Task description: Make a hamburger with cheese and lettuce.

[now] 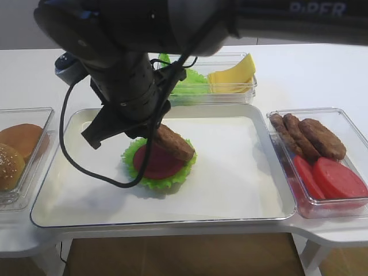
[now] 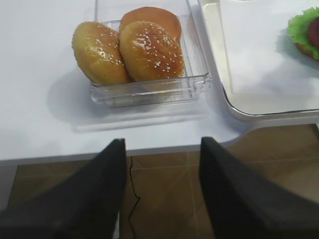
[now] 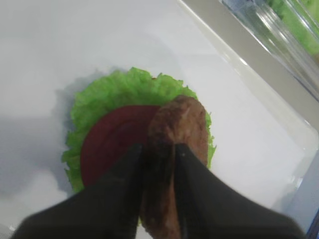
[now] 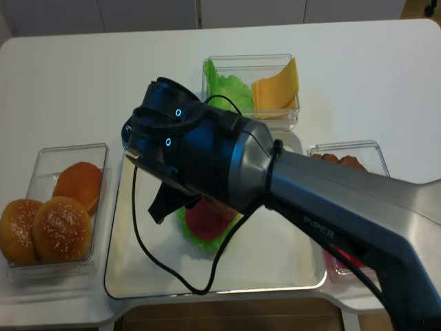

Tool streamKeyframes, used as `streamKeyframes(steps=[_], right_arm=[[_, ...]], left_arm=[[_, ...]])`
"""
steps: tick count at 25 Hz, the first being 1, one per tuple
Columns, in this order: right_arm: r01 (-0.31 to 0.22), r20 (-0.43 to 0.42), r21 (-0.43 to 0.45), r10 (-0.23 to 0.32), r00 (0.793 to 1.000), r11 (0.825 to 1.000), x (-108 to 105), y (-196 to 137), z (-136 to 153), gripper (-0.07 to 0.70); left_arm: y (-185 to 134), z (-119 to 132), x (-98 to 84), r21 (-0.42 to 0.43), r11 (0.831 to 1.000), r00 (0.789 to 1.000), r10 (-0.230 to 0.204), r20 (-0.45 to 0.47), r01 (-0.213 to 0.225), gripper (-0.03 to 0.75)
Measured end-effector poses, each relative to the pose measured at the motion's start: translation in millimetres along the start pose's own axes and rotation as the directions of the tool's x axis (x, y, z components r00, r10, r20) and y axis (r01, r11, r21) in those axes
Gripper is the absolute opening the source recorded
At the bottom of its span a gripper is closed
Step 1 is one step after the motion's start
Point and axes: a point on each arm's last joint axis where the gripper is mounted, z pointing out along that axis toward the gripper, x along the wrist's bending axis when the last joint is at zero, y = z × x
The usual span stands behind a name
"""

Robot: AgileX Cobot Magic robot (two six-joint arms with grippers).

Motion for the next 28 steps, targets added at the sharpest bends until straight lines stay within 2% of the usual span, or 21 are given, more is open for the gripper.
streamKeyframes(steps=[6, 14, 19, 24, 28], right_arm=[[-0.010, -0.032, 0.007, 0.011, 0.999, 1.000, 3, -1, 0, 0.175], [-0.034, -0.098, 0.025, 0.037, 0.994, 0.999, 9, -2, -1, 0.273], [-0.034, -0.105, 0.026, 0.036, 0.994, 0.999, 10, -2, -1, 0.280], [0.001, -0.108, 0.027, 0.002, 0.994, 1.000, 8, -2, 0, 0.294], [-0.068, -0.125, 0.051, 0.074, 0.989, 0.996, -17, 0, 4, 0.379]], left_arm=[[0, 0, 0.0, 0.000, 1.000, 1.000, 0.000, 0.000, 0.000, 0.358], [0, 0, 0.0, 0.000, 1.000, 1.000, 0.000, 0.000, 0.000, 0.358], [0, 0, 0.0, 0.000, 1.000, 1.000, 0.000, 0.000, 0.000, 0.358], [0, 0, 0.0, 0.000, 1.000, 1.000, 0.000, 0.000, 0.000, 0.358], [0, 0, 0.0, 0.000, 1.000, 1.000, 0.000, 0.000, 0.000, 0.358]])
